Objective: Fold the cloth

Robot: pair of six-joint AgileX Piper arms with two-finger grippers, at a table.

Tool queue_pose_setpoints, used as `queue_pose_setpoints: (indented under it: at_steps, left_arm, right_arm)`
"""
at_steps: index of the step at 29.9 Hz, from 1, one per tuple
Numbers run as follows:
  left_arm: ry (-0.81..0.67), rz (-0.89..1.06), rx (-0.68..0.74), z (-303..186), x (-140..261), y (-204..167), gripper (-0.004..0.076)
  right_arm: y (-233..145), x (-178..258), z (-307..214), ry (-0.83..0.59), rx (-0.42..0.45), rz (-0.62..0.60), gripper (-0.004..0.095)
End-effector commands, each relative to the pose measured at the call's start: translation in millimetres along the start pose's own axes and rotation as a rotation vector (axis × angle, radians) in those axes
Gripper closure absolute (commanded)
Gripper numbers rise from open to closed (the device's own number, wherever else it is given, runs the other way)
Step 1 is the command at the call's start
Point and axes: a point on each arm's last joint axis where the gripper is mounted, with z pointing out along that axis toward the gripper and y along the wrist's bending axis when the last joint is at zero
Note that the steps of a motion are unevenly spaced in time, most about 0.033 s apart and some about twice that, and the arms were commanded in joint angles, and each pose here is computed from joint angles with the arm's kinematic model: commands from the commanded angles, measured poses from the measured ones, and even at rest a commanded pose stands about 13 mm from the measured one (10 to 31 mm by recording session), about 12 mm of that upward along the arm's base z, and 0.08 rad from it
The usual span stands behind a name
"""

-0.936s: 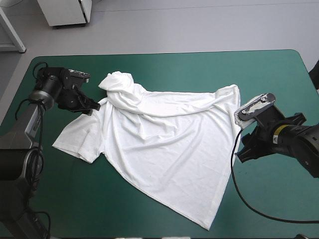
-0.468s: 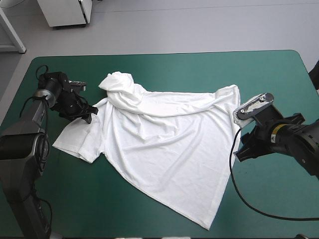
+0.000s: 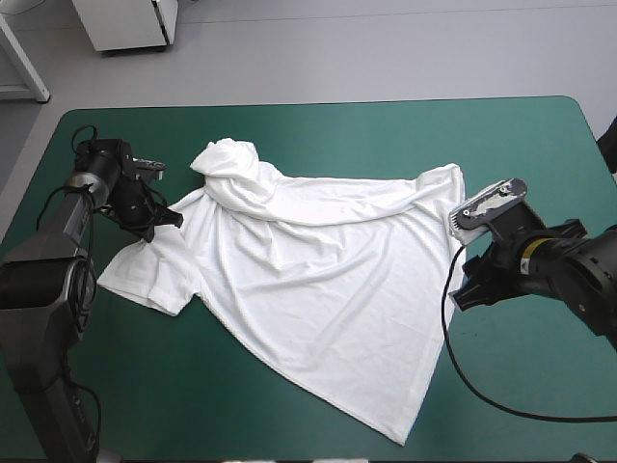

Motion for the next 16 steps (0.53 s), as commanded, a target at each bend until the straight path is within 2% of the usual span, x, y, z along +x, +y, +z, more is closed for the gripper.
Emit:
queue_pose_setpoints:
  at_steps: [1, 7, 11, 16]
  left_arm:
    - [-0.032, -0.030, -0.151, -27, 9, 35, 0.0746]
    - [-0.096, -0.198, -0.203, -41, 25, 98, 0.0746]
    - [-0.209, -0.308, -0.246, -63, 30, 137, 0.0746]
    - [-0.344, -0.412, -0.247, -85, 29, 170, 0.0746]
  right_arm:
    - [-4, -6, -10, -0.076, 0.021, 0.005, 0.0354]
    - [-2, -9, -3, -0.059, 0.013, 0.007, 0.0354]
    - [1, -12, 3, -0.055, -0.016, 0.015, 0.0357]
    - [2, -13, 3, -0.064, -0.032, 0.016, 0.0434]
